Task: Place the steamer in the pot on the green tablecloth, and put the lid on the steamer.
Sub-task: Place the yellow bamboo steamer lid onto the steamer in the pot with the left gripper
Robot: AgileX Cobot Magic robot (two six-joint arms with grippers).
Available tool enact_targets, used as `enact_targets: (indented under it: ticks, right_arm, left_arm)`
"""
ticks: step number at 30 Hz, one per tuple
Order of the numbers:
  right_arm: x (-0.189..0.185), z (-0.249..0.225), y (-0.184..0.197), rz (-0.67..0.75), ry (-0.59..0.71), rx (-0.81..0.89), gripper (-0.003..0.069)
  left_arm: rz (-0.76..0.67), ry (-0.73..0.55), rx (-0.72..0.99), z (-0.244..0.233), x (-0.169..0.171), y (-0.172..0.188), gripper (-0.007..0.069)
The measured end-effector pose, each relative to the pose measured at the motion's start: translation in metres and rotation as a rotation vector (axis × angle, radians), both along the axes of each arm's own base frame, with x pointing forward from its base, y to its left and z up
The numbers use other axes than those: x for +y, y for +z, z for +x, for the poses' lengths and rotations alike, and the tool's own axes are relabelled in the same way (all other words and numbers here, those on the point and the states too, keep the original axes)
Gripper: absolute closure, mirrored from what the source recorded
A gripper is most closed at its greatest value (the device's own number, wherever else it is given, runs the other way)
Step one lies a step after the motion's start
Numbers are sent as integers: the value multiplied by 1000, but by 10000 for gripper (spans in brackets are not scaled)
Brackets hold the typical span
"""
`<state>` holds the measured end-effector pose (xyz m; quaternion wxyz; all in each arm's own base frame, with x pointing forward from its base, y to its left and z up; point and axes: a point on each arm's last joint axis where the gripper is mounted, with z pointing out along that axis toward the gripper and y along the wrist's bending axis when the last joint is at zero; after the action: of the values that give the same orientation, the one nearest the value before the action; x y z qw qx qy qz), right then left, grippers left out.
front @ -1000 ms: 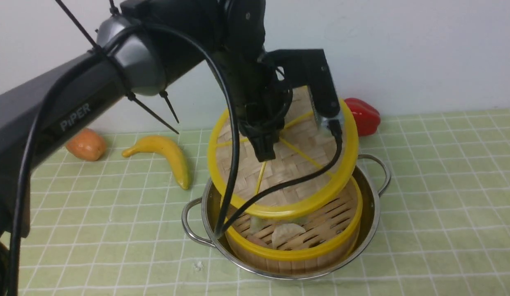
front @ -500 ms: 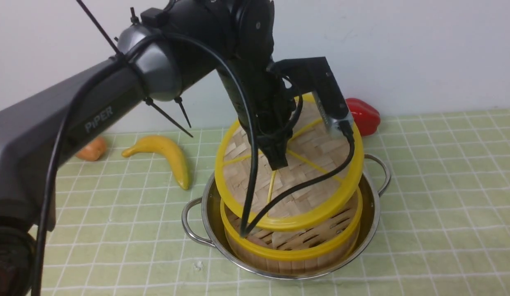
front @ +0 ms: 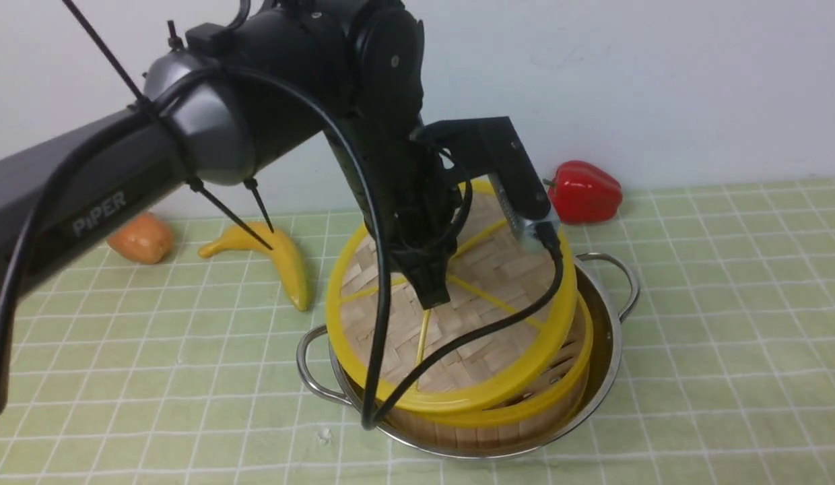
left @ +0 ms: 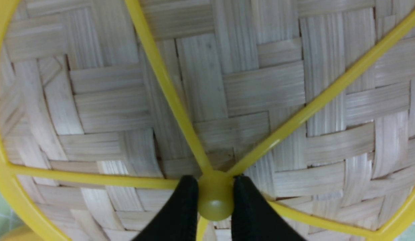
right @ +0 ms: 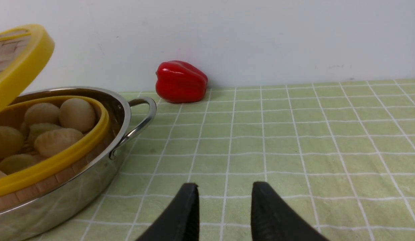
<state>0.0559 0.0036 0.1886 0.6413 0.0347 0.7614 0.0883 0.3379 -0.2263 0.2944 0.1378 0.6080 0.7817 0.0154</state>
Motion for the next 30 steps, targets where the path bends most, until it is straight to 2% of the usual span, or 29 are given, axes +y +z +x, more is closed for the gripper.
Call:
enact_targets:
  ticks: [8, 30]
  right_arm:
    - [0, 0, 0, 0, 0, 0, 419]
    - [0, 0, 0, 0, 0, 0, 419]
  left_arm:
    - [29, -27, 53, 9, -7, -29, 509]
    - [-42, -101, -20, 15, -16, -29, 509]
